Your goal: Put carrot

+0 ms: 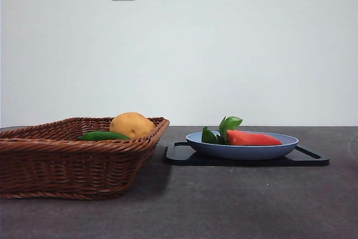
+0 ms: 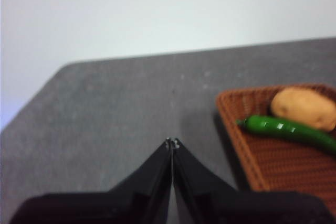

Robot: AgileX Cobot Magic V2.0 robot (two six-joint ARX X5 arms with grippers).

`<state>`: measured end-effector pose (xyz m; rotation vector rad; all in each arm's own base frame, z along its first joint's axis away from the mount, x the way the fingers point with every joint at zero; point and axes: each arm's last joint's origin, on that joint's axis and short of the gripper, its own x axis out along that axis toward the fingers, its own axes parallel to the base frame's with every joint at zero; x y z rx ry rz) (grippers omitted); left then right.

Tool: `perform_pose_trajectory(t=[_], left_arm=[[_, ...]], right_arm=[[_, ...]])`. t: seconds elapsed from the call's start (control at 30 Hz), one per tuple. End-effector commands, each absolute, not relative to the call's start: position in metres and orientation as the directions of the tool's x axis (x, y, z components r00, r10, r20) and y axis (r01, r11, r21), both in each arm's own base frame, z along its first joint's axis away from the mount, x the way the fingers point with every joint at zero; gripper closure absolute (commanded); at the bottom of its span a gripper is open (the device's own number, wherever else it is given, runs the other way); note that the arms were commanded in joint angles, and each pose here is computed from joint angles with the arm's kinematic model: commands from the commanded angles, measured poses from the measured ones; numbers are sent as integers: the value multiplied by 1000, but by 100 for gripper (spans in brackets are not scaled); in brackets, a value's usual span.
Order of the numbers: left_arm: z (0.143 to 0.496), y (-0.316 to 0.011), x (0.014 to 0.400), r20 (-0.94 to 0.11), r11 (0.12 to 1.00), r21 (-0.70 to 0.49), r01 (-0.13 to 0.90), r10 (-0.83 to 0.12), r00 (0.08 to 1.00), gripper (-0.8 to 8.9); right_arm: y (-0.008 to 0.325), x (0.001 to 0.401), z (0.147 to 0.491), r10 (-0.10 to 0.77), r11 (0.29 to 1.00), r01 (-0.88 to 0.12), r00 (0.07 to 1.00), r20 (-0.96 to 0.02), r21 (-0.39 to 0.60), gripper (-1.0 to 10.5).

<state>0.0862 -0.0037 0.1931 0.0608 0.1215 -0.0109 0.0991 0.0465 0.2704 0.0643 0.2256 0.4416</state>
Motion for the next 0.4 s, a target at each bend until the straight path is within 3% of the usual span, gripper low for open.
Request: perform_pose_trajectory(t=[0.03, 0.4], left_arm=[[181, -2, 90, -131, 999, 33, -1, 5, 991, 805], [149, -2, 96, -208, 1000, 7, -5, 7, 978, 805]], right_arm=[[47, 99, 273, 433, 901, -418, 881, -188, 116, 943], [47, 99, 273, 433, 901, -418, 881, -188, 116, 943]])
